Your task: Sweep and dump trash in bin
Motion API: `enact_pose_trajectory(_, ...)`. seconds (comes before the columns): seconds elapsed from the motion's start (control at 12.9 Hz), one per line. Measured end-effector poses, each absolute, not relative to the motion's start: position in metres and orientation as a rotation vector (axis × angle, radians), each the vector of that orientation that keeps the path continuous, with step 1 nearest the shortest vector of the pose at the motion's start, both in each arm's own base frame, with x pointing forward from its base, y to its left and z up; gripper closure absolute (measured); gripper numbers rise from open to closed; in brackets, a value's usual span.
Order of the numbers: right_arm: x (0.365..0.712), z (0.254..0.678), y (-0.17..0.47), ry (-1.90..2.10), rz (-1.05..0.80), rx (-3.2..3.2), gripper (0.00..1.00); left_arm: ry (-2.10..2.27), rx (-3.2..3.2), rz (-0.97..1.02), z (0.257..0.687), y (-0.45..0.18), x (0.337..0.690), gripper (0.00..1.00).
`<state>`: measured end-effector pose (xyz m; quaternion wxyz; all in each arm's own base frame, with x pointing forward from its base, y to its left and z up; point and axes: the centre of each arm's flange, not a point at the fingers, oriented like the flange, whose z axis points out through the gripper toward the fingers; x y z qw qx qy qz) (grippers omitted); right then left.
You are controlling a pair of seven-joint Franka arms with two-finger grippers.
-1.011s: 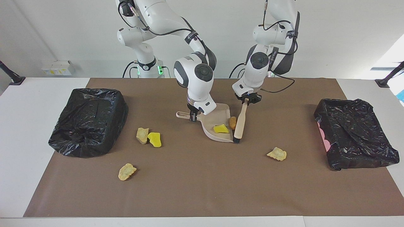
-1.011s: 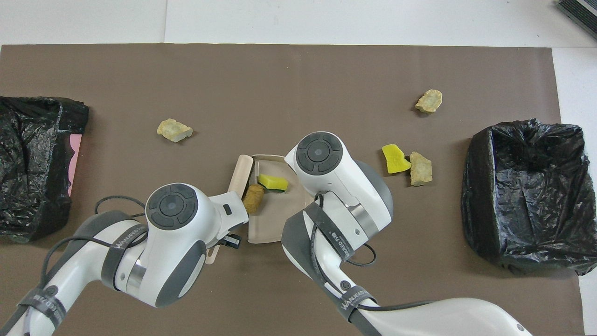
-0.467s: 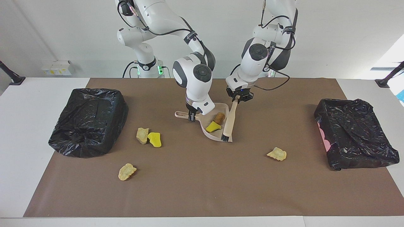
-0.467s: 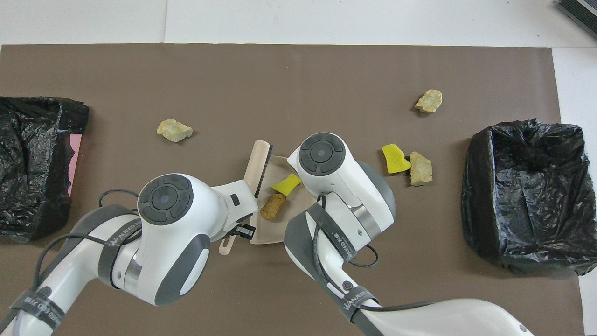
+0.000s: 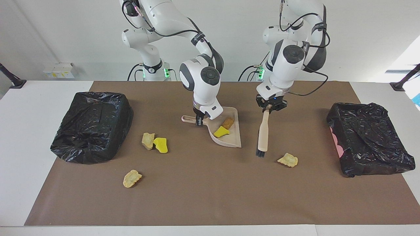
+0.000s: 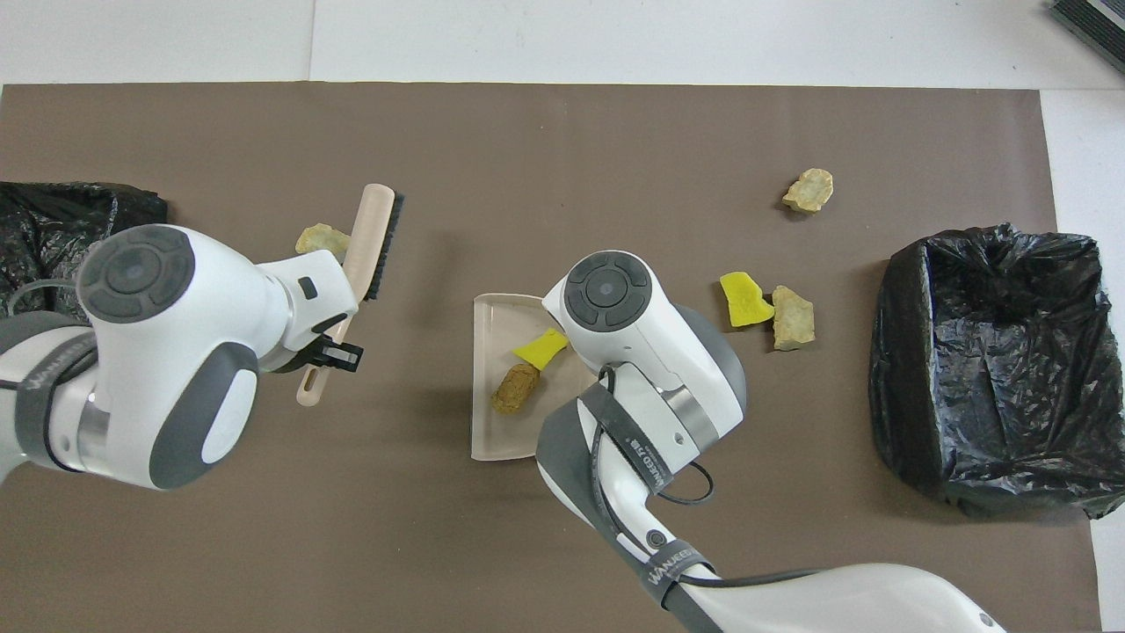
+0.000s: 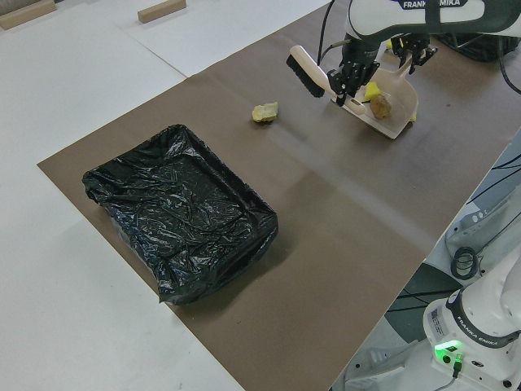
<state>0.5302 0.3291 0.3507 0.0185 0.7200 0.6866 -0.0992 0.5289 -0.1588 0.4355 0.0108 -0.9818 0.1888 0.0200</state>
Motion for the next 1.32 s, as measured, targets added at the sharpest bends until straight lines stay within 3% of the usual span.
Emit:
enact_pose_trajectory(0.31,0.53,0.351,0.329,2.132,-0.309,2.236,0.68,0.827,-2.886,0.078,0.418,-0.073,0.598,0.73)
enact_pose_trajectory(0.54,0.53,0.351,0.329,2.132,-0.308,2.236,0.68,0.978,-2.823,0.095,0.396,-0.022,0.623,0.73)
enact_pose_trajectory(1.01,0.53,0.35,0.329,2.132,-0.306,2.236,0.68,1.106,-2.803,0.237,0.355,-0.021,0.598,0.73)
enact_pose_trajectory(1.32,0.529,0.349,0.328,2.132,-0.303,2.236,0.68,1.224,-2.769,0.32,0.353,-0.072,0.561,0.73)
